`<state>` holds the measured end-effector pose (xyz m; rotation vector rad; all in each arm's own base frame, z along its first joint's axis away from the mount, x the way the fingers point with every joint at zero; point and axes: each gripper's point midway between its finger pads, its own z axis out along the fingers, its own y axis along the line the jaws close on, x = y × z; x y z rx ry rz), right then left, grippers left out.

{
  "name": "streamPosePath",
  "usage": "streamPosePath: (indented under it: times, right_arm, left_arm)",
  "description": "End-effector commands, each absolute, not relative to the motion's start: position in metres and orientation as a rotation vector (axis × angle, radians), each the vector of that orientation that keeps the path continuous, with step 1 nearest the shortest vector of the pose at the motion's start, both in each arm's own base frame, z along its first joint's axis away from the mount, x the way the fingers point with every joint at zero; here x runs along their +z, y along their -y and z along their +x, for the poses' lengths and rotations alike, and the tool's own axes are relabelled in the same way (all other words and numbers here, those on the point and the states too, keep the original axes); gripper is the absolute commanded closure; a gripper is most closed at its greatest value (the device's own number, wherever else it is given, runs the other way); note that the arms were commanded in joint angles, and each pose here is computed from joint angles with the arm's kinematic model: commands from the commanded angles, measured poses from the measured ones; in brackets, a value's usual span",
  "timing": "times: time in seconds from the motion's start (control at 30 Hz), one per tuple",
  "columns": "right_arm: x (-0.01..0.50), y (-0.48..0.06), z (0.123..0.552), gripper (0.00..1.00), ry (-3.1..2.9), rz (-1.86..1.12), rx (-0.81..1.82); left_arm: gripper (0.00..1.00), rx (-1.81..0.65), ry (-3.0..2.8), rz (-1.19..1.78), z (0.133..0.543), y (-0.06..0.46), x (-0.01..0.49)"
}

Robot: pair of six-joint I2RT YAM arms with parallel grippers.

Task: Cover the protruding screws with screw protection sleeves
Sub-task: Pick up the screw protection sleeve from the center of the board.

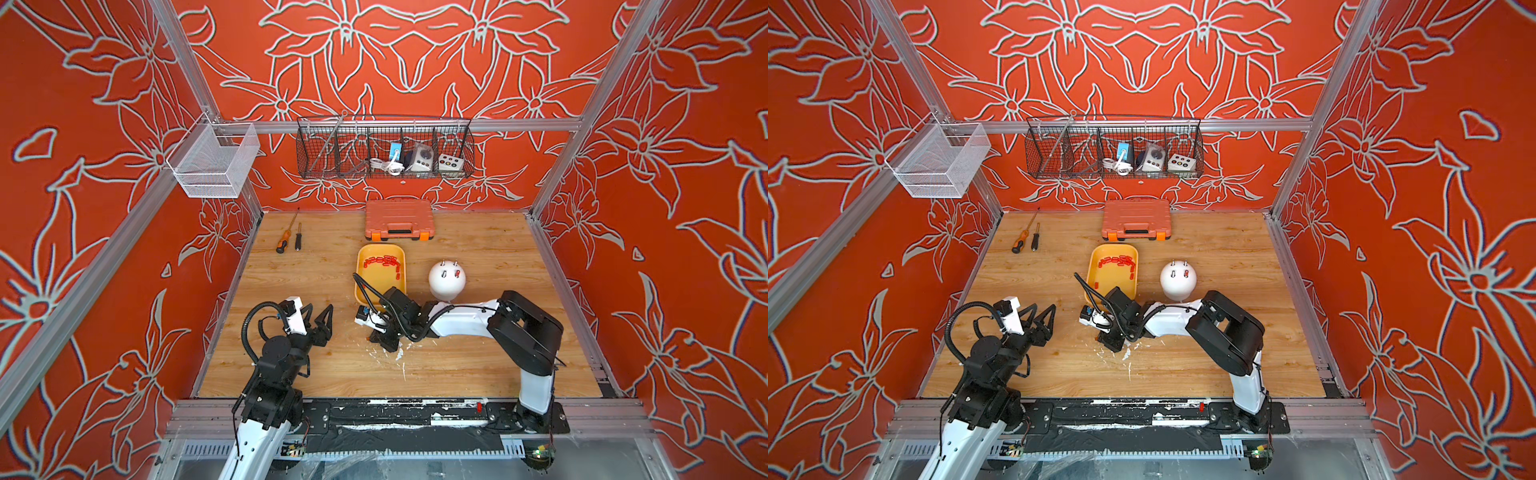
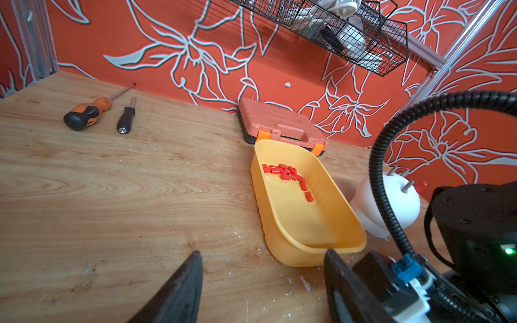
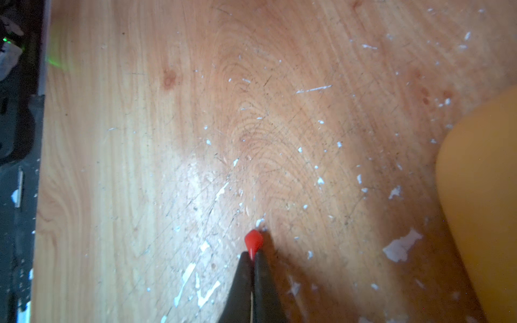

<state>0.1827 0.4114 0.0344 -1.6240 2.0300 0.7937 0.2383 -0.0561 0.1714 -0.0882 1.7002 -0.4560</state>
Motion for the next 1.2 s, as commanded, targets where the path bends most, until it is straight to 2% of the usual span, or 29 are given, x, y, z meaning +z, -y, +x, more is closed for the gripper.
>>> streamPosePath:
  times: [0.0,0.27,0.57,0.83,1.17]
  right_arm:
    - [0.078,-0.405,0.164,1.0,-1.945,-1.615,0.934]
    - [0.178,-0.359,0.12,1.0,-1.725,-1.44,1.424]
    - [0.272,-0.313,0.111,1.0,-1.474,-1.241,1.596]
    - [0.305,-0.308,0.106,1.0,-1.371,-1.213,1.624]
    - [0.301,-0.311,0.11,1.0,-1.374,-1.224,1.587]
  left_arm:
    - [0.34,-0.544,-1.652,0.007,0.237,0.074,0.183]
    - [0.34,-0.846,-1.447,0.301,0.213,0.128,0.229]
    - [0.36,-1.057,-1.213,0.51,0.167,0.16,0.282]
    - [0.4,-1.167,-1.111,0.825,0.13,0.209,0.303]
    - [0.45,-1.209,-1.064,1.02,0.121,0.247,0.31]
